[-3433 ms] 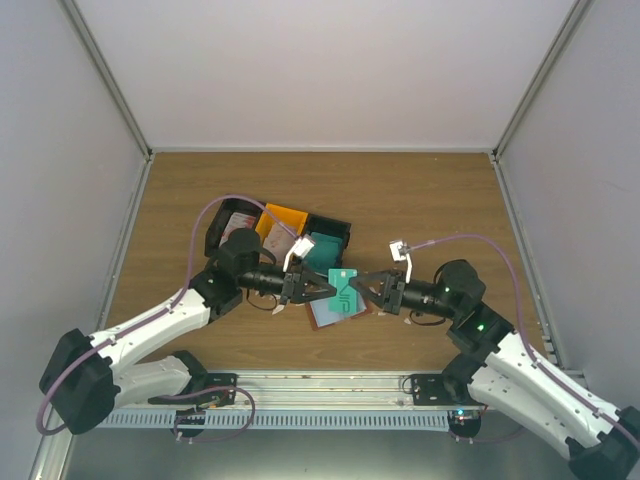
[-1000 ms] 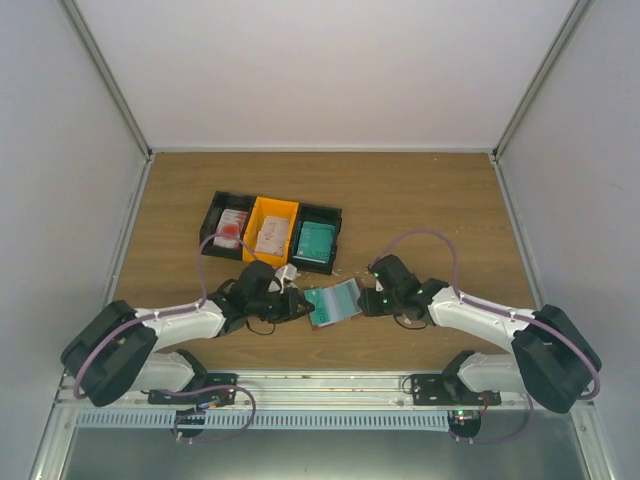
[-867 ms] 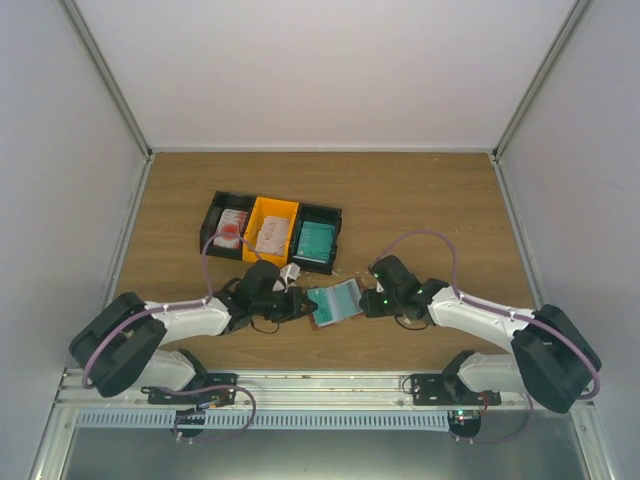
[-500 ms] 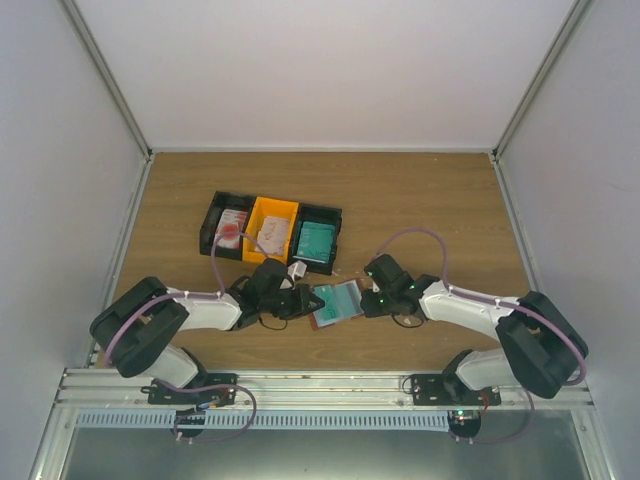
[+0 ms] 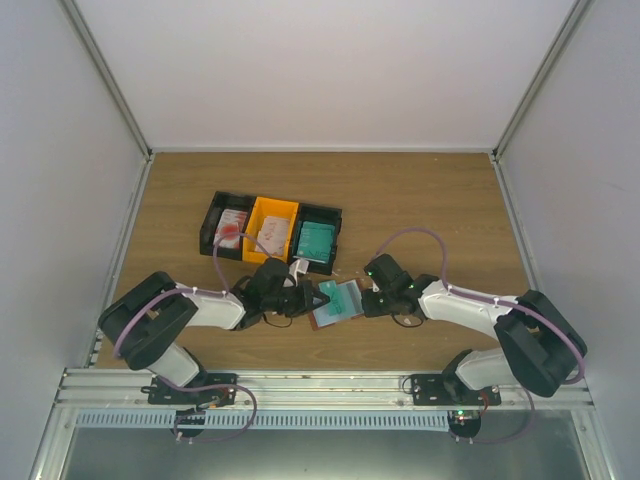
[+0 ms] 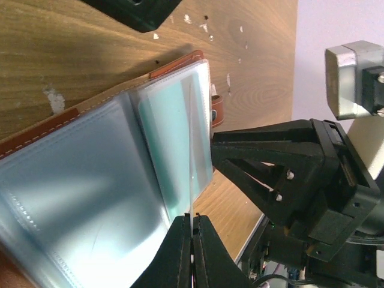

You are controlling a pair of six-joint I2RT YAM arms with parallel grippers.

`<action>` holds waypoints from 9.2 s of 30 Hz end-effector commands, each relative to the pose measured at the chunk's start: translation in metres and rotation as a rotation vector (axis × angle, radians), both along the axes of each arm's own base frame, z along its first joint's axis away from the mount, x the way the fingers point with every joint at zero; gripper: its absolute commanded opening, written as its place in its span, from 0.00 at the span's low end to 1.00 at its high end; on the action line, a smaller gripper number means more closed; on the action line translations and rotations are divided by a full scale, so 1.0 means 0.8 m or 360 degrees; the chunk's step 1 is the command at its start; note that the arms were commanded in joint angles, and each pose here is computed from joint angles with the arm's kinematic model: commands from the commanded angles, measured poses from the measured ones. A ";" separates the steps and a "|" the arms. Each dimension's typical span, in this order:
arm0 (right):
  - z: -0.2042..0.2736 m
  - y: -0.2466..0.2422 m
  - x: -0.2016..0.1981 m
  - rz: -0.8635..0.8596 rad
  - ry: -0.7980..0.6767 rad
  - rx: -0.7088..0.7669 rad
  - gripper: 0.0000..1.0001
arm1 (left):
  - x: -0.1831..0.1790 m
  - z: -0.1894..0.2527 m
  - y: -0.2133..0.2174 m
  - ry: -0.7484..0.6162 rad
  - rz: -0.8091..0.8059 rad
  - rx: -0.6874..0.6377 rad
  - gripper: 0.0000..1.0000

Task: Put the credit cards into the card holder

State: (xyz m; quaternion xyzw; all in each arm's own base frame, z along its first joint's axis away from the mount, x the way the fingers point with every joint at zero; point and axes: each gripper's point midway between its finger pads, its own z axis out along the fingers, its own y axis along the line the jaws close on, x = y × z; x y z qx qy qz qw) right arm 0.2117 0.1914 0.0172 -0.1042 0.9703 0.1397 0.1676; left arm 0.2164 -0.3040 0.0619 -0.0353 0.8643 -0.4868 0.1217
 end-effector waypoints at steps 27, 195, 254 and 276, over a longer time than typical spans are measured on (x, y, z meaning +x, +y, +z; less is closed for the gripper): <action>-0.028 -0.019 -0.025 0.0026 0.0125 -0.0110 0.17 | -0.013 -0.015 0.001 0.0075 0.0007 0.0020 0.00; 0.162 0.038 0.033 0.0032 -0.0432 0.0364 0.55 | 0.068 0.179 0.196 -0.0842 0.0521 0.0902 0.99; 0.074 0.103 0.096 0.0041 -0.0290 0.0215 0.47 | 0.178 0.020 0.188 -0.0135 0.0156 0.0768 0.38; 0.054 0.003 0.154 -0.0298 -0.0353 0.0127 0.39 | 0.200 0.000 0.176 -0.0338 -0.0133 0.1327 0.51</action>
